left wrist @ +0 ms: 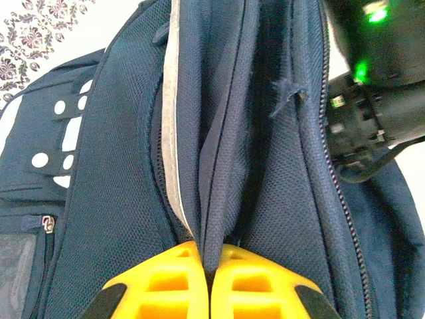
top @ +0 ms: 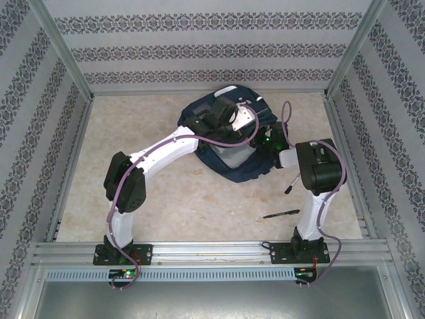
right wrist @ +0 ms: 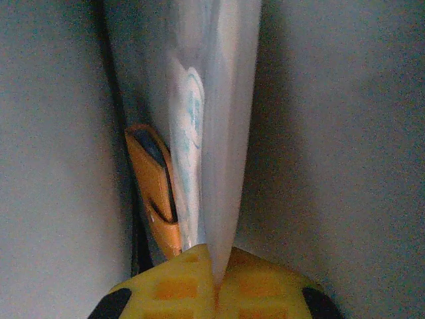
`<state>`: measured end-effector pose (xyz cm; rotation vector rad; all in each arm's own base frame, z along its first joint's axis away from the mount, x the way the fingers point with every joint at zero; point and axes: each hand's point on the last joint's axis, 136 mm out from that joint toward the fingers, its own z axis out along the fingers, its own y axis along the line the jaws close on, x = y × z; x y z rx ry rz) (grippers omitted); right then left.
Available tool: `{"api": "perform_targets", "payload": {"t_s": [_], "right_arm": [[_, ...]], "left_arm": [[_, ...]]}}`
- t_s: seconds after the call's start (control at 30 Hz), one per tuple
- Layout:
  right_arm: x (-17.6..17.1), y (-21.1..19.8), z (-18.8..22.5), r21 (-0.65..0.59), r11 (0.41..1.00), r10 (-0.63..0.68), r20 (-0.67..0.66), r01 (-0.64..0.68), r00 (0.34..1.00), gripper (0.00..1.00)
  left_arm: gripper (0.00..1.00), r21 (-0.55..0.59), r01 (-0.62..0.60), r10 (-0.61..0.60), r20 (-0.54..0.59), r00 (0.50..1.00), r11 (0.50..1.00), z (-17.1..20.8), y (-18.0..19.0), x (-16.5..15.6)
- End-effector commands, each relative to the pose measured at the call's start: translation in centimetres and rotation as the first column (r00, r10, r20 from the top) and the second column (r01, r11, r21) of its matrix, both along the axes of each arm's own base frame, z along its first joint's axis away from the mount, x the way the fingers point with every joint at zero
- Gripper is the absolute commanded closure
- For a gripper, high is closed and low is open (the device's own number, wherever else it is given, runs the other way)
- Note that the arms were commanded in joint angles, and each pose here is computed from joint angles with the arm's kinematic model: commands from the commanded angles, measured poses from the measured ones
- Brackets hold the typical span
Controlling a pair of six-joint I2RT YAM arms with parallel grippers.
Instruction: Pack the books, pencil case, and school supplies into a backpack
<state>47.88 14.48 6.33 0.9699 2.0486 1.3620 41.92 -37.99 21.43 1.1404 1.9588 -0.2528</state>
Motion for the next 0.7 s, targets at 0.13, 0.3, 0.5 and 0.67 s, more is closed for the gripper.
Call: {"api": "perform_targets", "payload": {"t_s": [0.13,0.3,0.5,0.67], "right_arm": [[4.1,2.6,1.5,0.067,0.998,-0.004,0.111,-0.004,0.994,0.85],[2.8,2.3,0.4,0.06,0.998,-0.017,0.008,0.017,1.0,0.76],[-1.1,-0.4,-0.3,-0.034,0.999,-0.019,-0.161,0.013,0.987,0.58],[-4.7,-2.9,-0.4,-0.12,0.993,-0.035,-0.226,0.008,0.973,0.5]], "left_arm": [[1.0,-0.173,0.117,-0.088,0.164,0.983,0.978,8.3,-2.1,-0.9],[1.0,-0.151,0.102,-0.08,0.146,0.986,0.983,7.0,-2.0,-0.6],[1.0,-0.094,0.047,-0.039,0.084,0.996,0.994,3.8,-1.3,0.7],[1.0,-0.071,0.014,-0.01,0.048,0.999,0.997,2.2,-0.4,1.4]]}}
